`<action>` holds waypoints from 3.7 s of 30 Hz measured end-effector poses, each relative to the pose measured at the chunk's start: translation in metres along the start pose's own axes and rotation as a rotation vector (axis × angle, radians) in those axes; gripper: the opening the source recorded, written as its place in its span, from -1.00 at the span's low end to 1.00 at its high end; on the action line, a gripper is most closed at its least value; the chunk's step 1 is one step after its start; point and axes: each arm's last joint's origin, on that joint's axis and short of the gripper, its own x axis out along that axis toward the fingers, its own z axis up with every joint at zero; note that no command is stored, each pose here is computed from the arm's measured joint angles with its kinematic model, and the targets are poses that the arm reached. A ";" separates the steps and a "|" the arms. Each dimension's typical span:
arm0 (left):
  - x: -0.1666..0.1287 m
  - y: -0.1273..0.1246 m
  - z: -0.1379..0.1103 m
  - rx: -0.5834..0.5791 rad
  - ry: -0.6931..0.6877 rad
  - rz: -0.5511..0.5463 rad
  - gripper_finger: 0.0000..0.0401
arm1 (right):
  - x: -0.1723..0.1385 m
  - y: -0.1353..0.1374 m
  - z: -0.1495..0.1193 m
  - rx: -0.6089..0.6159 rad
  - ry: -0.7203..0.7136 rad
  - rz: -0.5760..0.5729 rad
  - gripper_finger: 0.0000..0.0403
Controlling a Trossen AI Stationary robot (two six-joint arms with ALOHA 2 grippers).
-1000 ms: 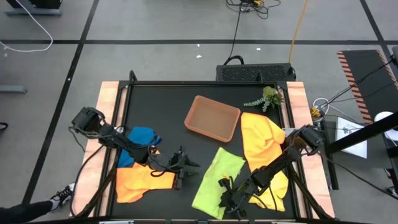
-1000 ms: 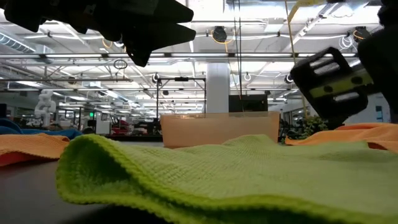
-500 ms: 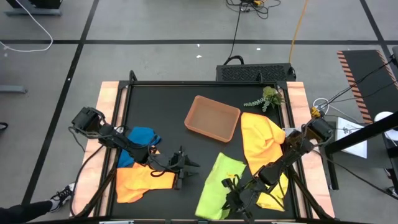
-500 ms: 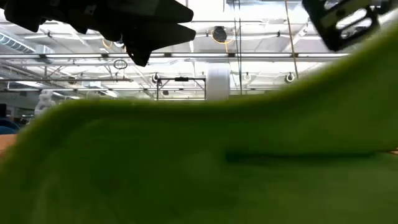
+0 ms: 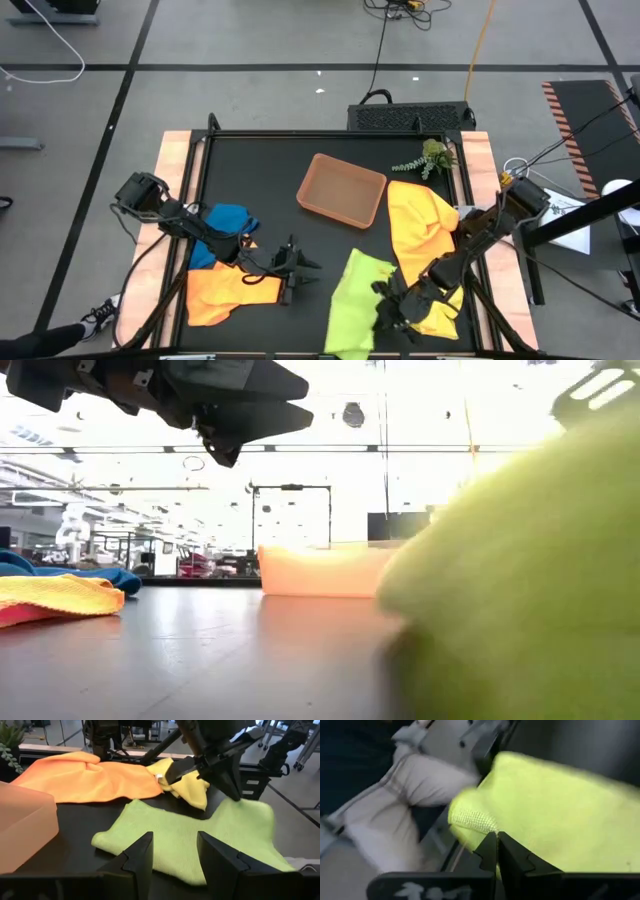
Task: Fold microfiber towels
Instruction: Fold the green microfiber towel
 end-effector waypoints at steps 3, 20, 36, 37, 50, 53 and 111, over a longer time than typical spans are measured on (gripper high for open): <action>0.000 0.000 -0.001 0.003 0.007 0.001 -0.24 | 0.004 0.002 -0.008 0.023 -0.028 0.027 -1.00; 0.000 0.000 -0.001 0.002 0.014 -0.016 -0.24 | -0.004 -0.022 -0.013 0.103 0.059 -0.062 -0.23; 0.000 0.001 -0.004 0.011 0.041 -0.011 -0.24 | -0.035 -0.104 -0.046 0.376 0.257 -0.538 -0.50; 0.000 0.001 -0.004 0.014 0.044 -0.010 -0.24 | -0.036 -0.109 -0.049 0.387 0.261 -0.559 -0.53; 0.000 0.002 -0.004 0.029 0.048 -0.008 -0.24 | -0.052 -0.145 -0.035 0.349 0.160 -0.636 -0.65; 0.000 0.000 -0.005 0.028 0.057 -0.014 -0.24 | -0.058 -0.136 -0.028 0.348 0.130 -0.562 -0.65; 0.109 0.048 -0.032 -0.058 0.170 0.115 -0.24 | 0.012 -0.005 -0.013 -0.029 -0.247 -0.106 -0.65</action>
